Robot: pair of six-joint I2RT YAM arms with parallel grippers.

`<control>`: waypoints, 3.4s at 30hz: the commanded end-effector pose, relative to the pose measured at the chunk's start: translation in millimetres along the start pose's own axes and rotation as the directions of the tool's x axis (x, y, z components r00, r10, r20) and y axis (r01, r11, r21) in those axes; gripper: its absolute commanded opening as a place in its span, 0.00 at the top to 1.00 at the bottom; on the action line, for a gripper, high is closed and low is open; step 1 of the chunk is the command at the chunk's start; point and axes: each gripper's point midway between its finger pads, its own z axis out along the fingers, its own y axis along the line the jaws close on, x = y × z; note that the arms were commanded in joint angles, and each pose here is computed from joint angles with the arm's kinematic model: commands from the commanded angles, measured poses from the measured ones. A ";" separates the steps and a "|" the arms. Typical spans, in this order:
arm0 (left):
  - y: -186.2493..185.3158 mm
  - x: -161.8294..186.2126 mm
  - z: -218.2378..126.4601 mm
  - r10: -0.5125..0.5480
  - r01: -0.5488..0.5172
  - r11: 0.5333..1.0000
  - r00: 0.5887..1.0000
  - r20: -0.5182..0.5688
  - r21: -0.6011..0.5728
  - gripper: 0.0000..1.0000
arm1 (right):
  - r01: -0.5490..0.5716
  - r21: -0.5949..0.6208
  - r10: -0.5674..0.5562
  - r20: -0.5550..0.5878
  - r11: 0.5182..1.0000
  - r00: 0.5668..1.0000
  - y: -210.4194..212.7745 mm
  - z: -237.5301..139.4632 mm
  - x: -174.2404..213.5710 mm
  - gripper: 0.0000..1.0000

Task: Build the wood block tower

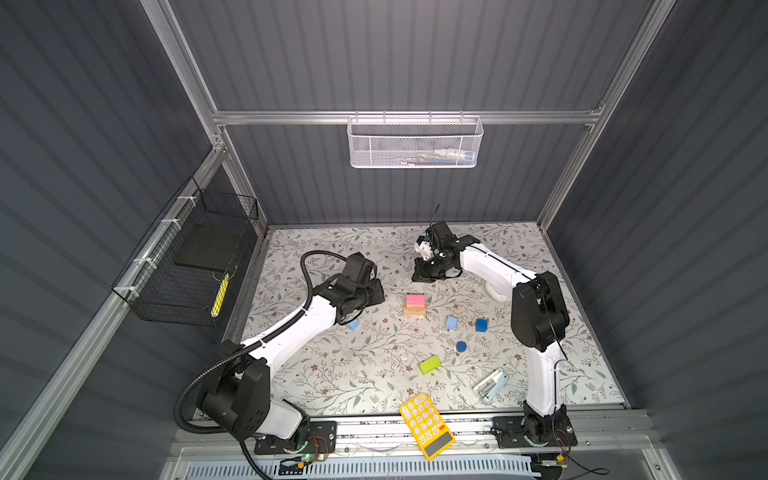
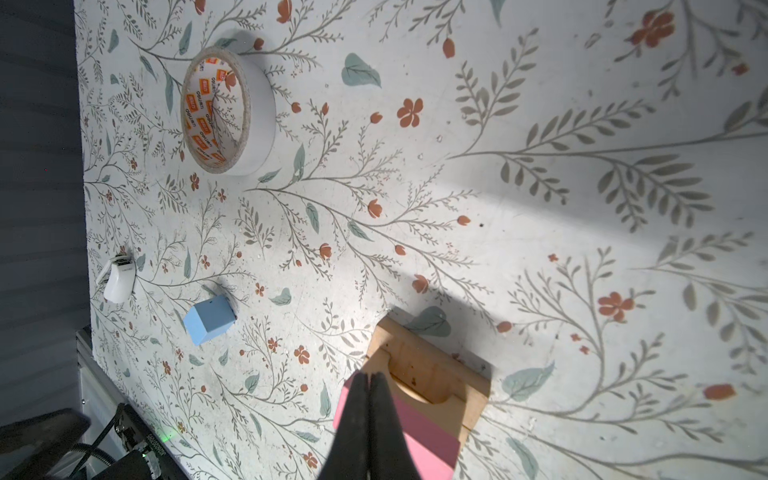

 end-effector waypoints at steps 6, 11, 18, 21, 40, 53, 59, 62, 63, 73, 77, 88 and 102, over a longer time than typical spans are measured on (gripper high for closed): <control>-2.6 1.7 3.7 -0.002 0.002 1.000 1.000 -0.018 0.024 0.67 | -0.007 0.032 0.008 -0.044 0.999 0.999 -10.5 15.8 11.1 1.00; -2.7 2.2 4.9 0.000 0.000 1.000 1.000 -0.024 0.023 0.67 | -0.013 0.034 0.015 -0.059 0.999 0.998 -12.0 21.3 15.2 1.00; -2.5 3.4 6.6 0.002 -0.001 1.000 1.000 -0.031 0.022 0.67 | -0.011 0.037 0.014 -0.074 0.999 0.997 -11.9 24.3 21.7 1.00; -3.1 3.3 7.2 0.004 -0.003 1.000 0.999 -0.033 0.025 0.67 | -0.012 0.039 0.015 -0.082 0.999 0.996 -12.3 25.4 25.3 1.00; -3.9 5.2 8.5 0.004 -0.003 1.000 0.999 -0.043 0.030 0.67 | -0.017 0.041 0.020 -0.098 0.999 0.995 -12.3 28.2 35.4 1.00; -3.9 6.4 9.9 0.002 -0.001 1.000 0.999 -0.049 0.031 0.67 | -0.016 0.041 0.019 -0.091 0.999 0.996 -10.7 25.3 34.8 1.00; -4.5 6.1 10.1 0.002 0.000 0.999 0.999 -0.049 0.033 0.67 | -0.016 0.045 0.020 -0.091 0.999 0.996 -10.9 25.2 35.3 1.00; -4.7 6.3 10.1 0.003 -0.002 0.999 0.999 -0.049 0.034 0.67 | -0.017 0.045 0.021 -0.090 0.999 0.996 -11.5 25.2 35.1 1.00; -4.2 6.4 10.6 0.002 -0.001 0.999 0.999 -0.050 0.032 0.67 | -0.016 0.046 0.020 -0.093 0.999 0.995 -11.9 25.9 36.3 1.00; -4.2 7.4 11.8 0.002 0.000 0.999 0.998 -0.055 0.033 0.67 | -0.019 0.054 0.023 -0.084 0.998 0.996 -12.8 23.2 35.2 1.00; -4.1 8.0 12.6 0.002 0.000 0.999 0.998 -0.058 0.033 0.67 | -0.018 0.055 0.023 -0.083 0.998 0.996 -12.3 23.2 35.2 1.00; -4.2 8.0 12.9 0.001 0.001 0.999 0.998 -0.059 0.033 0.67 | -0.018 0.059 0.023 -0.075 0.998 0.997 -12.6 22.7 33.2 1.00; -7.8 5.4 12.9 0.011 -0.008 0.999 0.998 -0.061 0.042 0.67 | -0.008 0.112 0.005 0.029 0.994 1.000 -14.9 3.2 -6.6 1.00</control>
